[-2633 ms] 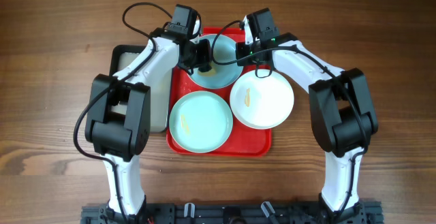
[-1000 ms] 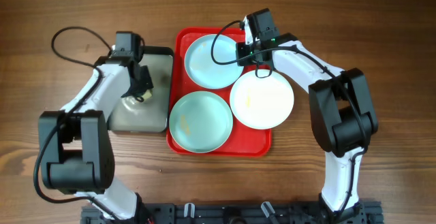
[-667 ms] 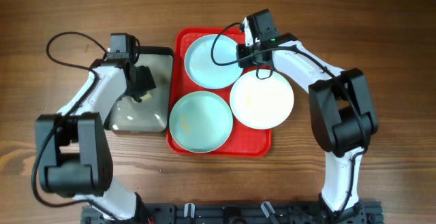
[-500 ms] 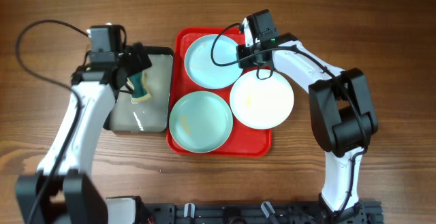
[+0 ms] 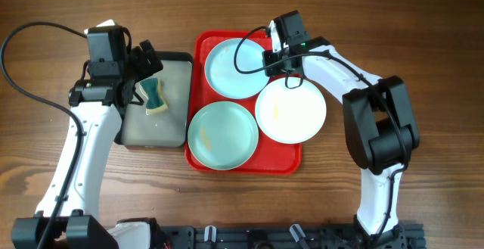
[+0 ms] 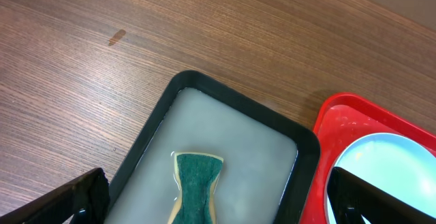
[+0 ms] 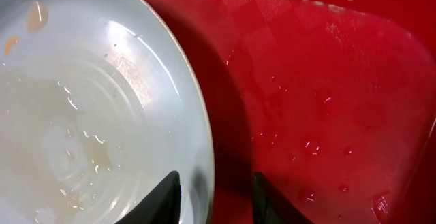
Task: Clean dirty plates on tray and stack at the side
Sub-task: 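Return the sponge to the black water tray with the left gripper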
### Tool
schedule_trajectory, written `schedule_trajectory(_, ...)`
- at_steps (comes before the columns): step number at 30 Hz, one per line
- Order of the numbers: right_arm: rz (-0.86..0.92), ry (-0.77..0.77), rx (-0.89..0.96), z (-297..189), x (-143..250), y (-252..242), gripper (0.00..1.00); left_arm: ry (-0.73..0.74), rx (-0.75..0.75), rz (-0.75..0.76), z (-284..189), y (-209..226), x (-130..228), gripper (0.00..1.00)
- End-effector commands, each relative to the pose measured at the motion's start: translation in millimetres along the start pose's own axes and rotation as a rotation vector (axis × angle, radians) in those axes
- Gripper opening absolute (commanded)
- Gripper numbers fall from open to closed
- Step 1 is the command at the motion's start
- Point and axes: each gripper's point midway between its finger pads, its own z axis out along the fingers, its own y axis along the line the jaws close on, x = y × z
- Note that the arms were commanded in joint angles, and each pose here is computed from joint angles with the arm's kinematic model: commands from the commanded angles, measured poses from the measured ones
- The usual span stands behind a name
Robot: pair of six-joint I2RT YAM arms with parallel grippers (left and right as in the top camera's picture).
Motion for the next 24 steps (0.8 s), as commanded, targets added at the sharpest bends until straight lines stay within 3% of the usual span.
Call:
schedule_trajectory(1, -0.017, -0.001, 0.01, 1.4, 1.5, 1.3, 0.31, -0.003, -0.001, -0.013, -0.6, 1.3, -1.4, 1.0)
schedule_trajectory(18, -0.017, -0.002, 0.02, 7.1, 2.4, -1.4, 0.29, -0.003, -0.001, -0.013, -0.6, 1.2, -1.4, 1.0)
schedule_trajectory(21, -0.016, -0.001, 0.021, 7.1, 2.5, -1.5, 0.18, -0.003, -0.001, -0.013, -0.6, 1.3, -1.4, 1.0)
schedule_trajectory(24, -0.016, 0.002, 0.021, 7.1, 3.4, -1.6, 0.16, -0.003, -0.001, -0.013, -0.6, 1.2, -1.4, 1.0)
